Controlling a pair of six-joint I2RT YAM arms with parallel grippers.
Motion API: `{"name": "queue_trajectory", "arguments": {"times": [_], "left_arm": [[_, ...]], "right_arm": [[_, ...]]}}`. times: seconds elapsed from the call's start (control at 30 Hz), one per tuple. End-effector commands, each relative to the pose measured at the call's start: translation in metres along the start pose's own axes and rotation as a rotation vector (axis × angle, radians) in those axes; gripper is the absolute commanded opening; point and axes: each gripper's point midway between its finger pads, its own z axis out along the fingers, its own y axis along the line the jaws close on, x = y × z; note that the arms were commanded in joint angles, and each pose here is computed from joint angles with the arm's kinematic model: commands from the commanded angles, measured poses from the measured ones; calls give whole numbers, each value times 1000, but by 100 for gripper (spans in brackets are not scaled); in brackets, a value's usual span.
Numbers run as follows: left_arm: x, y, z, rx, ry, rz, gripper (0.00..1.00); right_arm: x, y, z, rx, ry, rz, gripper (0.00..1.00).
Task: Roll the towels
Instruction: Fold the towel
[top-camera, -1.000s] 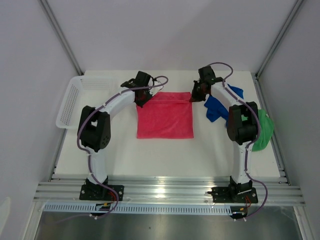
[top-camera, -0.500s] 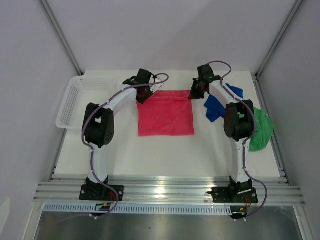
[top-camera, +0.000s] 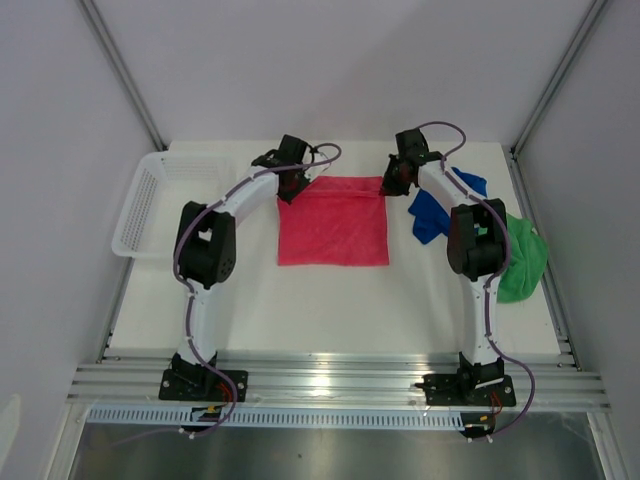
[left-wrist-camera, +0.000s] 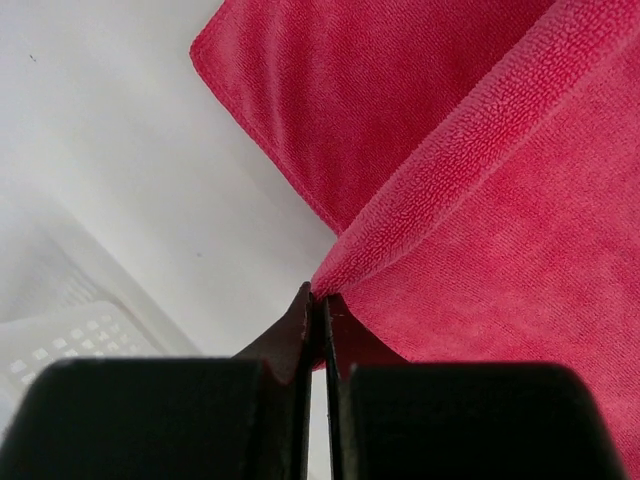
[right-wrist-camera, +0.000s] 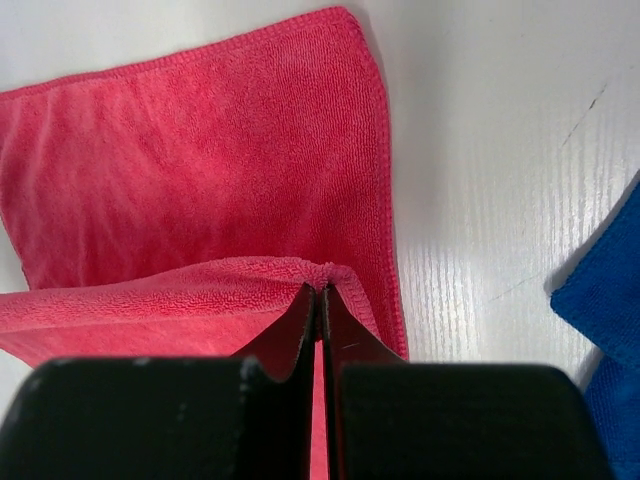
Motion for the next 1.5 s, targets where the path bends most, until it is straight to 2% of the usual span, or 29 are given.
{"name": "queue_trajectory", "arguments": {"times": [0.0, 0.07, 0.2, 0.23, 0.33, 0.37, 0.4, 0.43, 0.5, 0.63, 0.77, 0.9, 0.93, 0.97, 1.0, 1.03, 1.07, 1.1, 1.13, 1.17, 1.2, 1.23, 1.3, 1.47], "left_arm": [[-16, 23, -2, -60, -39, -7, 6], [-13, 20, 5, -50, -23, -6, 13], [-18, 23, 14, -55, -26, -2, 22], [-20, 25, 16, -62, -29, -3, 30], [-24, 30, 23, -86, -32, -6, 39], [-26, 32, 24, -96, -37, -9, 49], [-28, 35, 25, -106, -45, -16, 53], [-31, 38, 24, -120, -51, -26, 61], [-34, 45, 22, -146, -63, -35, 65], [-40, 68, 10, -213, -91, -67, 67], [-36, 67, -12, -163, -85, -75, 65], [-7, 26, -43, 29, -10, -120, 60], [7, 9, -48, 85, 23, -135, 58], [28, -11, -51, 147, 71, -135, 57], [18, -20, -75, 201, -3, -135, 57], [54, -50, -70, 274, 68, -95, 57], [43, -55, -92, 271, -10, -45, 57], [45, -63, -97, 279, -39, 47, 57], [85, -91, -90, 325, 33, 108, 58], [86, -98, -93, 315, 11, 170, 59], [69, -98, -103, 254, -73, 289, 60], [96, -116, -95, 275, -33, 341, 61], [89, -127, -95, 255, -71, 417, 63], [87, -131, -76, 251, -47, 434, 63]], "right_arm": [[-29, 1, 0, -2, -96, 31, 0], [-31, 0, 8, -10, -103, 43, 0], [-30, -6, 26, -29, -96, 96, 2], [-30, -10, 29, -39, -85, 128, 6], [-30, -18, 39, -43, -85, 175, 27], [-30, -19, 43, -55, -90, 196, 36], [-32, -17, 44, -70, -95, 201, 38], [-34, -16, 44, -82, -100, 206, 41], [-44, -10, 41, -109, -124, 207, 46], [-65, -6, 26, -102, -185, 182, 47], [-76, -4, 3, -83, -218, 100, 47], [-60, -11, -26, -35, -182, 24, 46], [-33, -22, -23, 1, -125, 17, 46], [-29, -23, -43, 23, -140, -7, 47], [-16, -26, -48, 46, -124, -25, 48], [20, -37, -46, 88, -55, -42, 50], [28, -34, -62, 84, -60, -55, 55], [43, -36, -64, 88, -34, -58, 57], [59, -33, -66, 74, -6, -66, 58], [88, -38, -68, 64, 56, -62, 61], [99, -41, -68, 60, 80, -53, 61], [109, -42, -68, 52, 100, -42, 61], [134, -46, -69, 28, 147, -13, 61], [154, -52, -68, 22, 163, 11, 61]]}}
